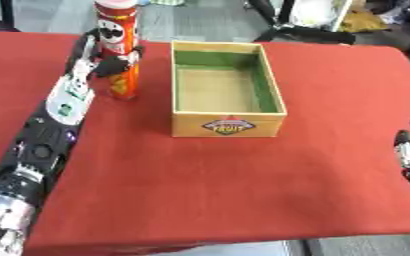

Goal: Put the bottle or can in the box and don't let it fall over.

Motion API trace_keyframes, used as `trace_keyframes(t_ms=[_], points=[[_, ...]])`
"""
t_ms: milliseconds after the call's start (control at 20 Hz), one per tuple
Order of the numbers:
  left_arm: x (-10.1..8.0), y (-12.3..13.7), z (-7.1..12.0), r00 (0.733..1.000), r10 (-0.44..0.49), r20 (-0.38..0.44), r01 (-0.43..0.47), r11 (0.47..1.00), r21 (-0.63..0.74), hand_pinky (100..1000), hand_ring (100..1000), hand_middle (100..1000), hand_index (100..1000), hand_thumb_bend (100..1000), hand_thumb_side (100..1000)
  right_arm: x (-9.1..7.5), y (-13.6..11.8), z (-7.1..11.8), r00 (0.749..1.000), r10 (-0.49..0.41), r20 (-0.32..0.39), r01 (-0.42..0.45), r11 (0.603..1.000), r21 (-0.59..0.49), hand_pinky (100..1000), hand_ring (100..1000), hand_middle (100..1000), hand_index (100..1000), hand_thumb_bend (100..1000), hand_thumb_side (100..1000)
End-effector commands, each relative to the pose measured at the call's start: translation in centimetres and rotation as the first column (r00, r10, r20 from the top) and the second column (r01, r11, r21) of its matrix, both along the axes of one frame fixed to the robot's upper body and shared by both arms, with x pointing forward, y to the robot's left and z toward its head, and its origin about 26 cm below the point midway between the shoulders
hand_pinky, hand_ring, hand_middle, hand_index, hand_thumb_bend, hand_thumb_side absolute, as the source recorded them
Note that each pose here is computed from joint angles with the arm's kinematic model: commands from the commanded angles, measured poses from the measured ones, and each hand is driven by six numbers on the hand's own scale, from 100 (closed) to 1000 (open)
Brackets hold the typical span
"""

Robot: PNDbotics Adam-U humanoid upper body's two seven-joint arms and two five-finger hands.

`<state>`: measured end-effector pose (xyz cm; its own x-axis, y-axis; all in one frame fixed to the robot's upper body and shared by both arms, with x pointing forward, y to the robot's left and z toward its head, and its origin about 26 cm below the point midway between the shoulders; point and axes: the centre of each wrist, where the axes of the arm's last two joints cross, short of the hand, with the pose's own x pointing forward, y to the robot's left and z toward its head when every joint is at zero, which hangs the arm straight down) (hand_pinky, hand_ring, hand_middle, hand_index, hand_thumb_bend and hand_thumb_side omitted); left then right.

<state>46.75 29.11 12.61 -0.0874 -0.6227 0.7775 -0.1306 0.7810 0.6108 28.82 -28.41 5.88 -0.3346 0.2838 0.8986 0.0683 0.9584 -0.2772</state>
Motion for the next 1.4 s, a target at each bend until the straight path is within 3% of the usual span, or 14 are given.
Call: trace_keyframes(t_ms=[50, 150, 250, 450, 650, 950, 1150, 1400], points=[[0.0, 0.9, 1.2, 0.999, -0.006, 0.032, 0.007, 0.999, -0.036, 765, 911, 480, 577, 100, 304, 0.1, -0.1, 0.5, 1.000, 0.002, 0.015, -0.002, 1.000, -0.004, 832, 1000, 977, 1000, 100, 398], [-0.2, 1.0, 1.0, 0.999, 0.005, 0.037, -0.002, 0.998, -0.068, 763, 885, 375, 458, 100, 419, 0.1, -0.2, 0.5, 1.000, 0.000, 0.014, 0.000, 1.000, -0.004, 832, 1000, 977, 1000, 100, 398], [-0.3, 1.1, 1.1, 0.999, 0.013, 0.052, -0.008, 0.995, -0.095, 757, 855, 322, 392, 100, 443, 0.1, -0.2, 0.4, 1.000, -0.001, 0.014, 0.001, 1.000, -0.003, 832, 1000, 976, 1000, 100, 400], [-0.5, 1.1, 2.8, 0.994, -0.003, 0.114, 0.017, 0.992, -0.122, 763, 861, 320, 378, 100, 457, 0.1, -0.2, 0.4, 1.000, -0.002, 0.014, 0.002, 1.000, -0.003, 832, 1000, 976, 1000, 100, 400], [-0.6, 0.4, 5.8, 0.978, -0.062, 0.199, 0.091, 0.986, -0.140, 774, 892, 326, 380, 100, 470, 0.1, -0.3, 0.4, 1.000, -0.004, 0.011, 0.004, 1.000, -0.004, 832, 1000, 976, 1000, 100, 401], [-0.3, -3.2, 8.3, 0.947, -0.203, 0.249, 0.240, 0.962, -0.131, 777, 915, 332, 387, 100, 466, 0.0, -0.2, 0.2, 1.000, 0.002, 0.006, -0.002, 1.000, -0.004, 832, 1000, 977, 1000, 100, 402], [0.1, -7.3, 8.1, 0.916, -0.333, 0.223, 0.359, 0.929, -0.086, 776, 915, 338, 392, 100, 452, 0.1, 0.0, 0.2, 1.000, 0.015, 0.003, -0.015, 1.000, -0.002, 832, 1000, 977, 1000, 100, 403], [0.4, -11.2, 5.8, 0.889, -0.436, 0.141, 0.444, 0.895, -0.034, 775, 922, 397, 445, 100, 415, 0.3, 0.3, 0.3, 1.000, 0.030, 0.009, -0.030, 1.000, -0.001, 832, 1000, 976, 1000, 100, 399]])
